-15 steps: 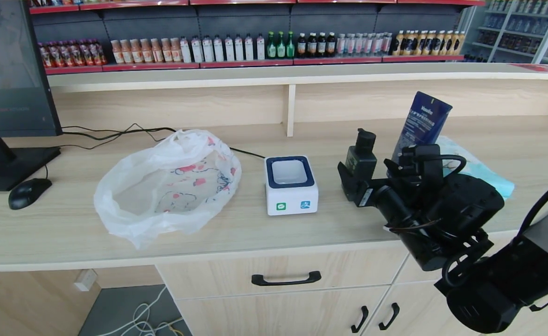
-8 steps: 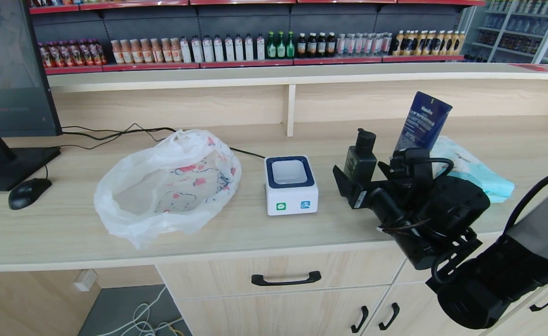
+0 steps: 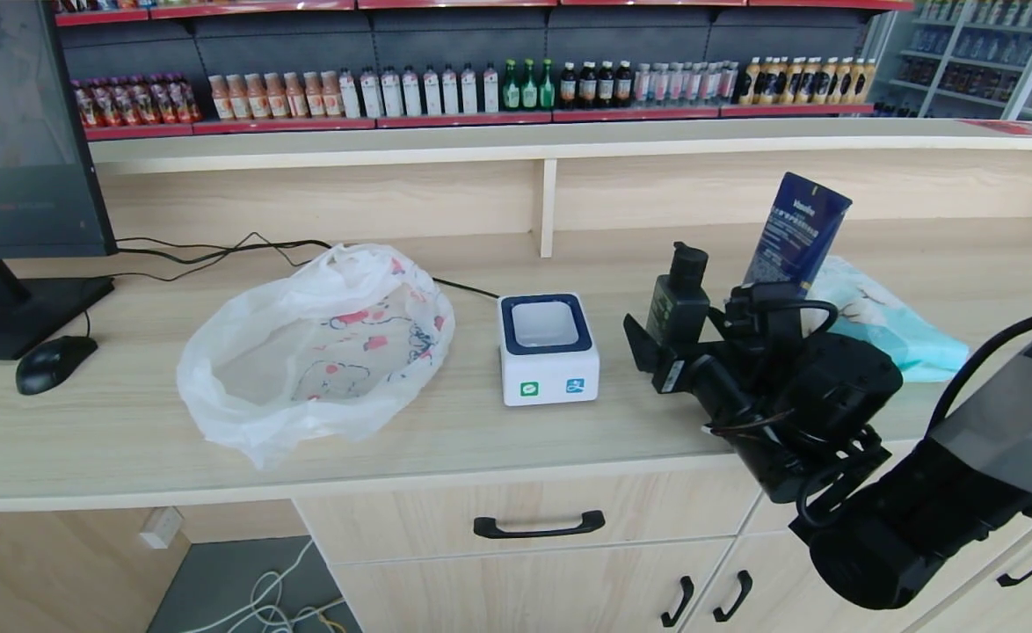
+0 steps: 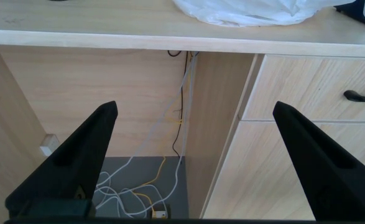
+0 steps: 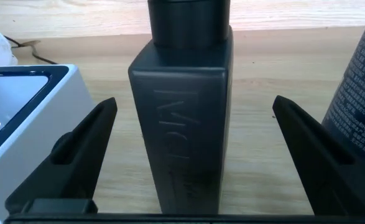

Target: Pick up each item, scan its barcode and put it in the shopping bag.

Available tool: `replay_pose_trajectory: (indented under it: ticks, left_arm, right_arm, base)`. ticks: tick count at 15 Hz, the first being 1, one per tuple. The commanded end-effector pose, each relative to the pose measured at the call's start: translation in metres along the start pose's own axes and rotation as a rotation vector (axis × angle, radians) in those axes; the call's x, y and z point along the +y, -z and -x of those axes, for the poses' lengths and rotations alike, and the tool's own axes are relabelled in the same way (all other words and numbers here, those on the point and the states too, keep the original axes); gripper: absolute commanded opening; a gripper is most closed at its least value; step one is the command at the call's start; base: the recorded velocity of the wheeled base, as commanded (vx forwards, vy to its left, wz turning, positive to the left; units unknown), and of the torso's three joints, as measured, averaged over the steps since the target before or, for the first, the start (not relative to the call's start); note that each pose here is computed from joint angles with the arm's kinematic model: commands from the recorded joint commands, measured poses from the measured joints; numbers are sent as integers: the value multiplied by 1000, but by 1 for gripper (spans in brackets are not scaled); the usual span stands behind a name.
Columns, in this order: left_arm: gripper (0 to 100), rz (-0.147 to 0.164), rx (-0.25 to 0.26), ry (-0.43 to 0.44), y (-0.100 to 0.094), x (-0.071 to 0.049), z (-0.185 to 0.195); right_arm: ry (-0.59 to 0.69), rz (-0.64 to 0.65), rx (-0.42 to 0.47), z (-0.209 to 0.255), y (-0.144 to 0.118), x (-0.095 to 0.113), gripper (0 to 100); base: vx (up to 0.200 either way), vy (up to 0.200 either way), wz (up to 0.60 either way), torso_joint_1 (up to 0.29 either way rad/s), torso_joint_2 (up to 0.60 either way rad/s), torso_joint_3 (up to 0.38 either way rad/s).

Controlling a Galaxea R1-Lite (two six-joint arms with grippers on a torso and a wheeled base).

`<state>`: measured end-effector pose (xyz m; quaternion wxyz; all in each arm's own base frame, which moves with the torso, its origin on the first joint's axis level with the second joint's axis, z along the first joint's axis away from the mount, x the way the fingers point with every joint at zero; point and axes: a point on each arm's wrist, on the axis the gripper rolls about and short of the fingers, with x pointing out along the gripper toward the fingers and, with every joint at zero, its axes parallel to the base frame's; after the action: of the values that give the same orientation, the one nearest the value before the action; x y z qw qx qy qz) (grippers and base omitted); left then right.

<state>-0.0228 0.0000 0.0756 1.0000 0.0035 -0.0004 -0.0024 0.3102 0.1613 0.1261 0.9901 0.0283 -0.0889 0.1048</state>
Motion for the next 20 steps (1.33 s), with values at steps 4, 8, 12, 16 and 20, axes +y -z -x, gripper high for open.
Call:
replay_pose_trajectory:
  ticks: [4,8,12,16,20]
  left_arm:
    - [100,-1,-1,0,0,0,0]
    - [100,-1,-1,0,0,0,0]
    - [100,-1,-1,0,0,0,0]
    - [100,-1,-2,0,0,0,0]
    - [100,1,-5,-2,0,0,0]
  right_arm:
    - [2,0,-5,-7,4,1,100]
    - [20,-2,-21,-16,5,-4,100]
    - [31,-11,-24,-18,6,-7,0]
    - [29,-19,-10,-15,8,-7,0]
    - [20,-27,-37,-14,-1,-4,0]
  base:
    - [0,0,0,0,0,0]
    - [0,0,0,0,0,0]
    - [0,0,0,0,0,0]
    - [0,0,0,0,0,0]
    - [0,0,0,0,0,0]
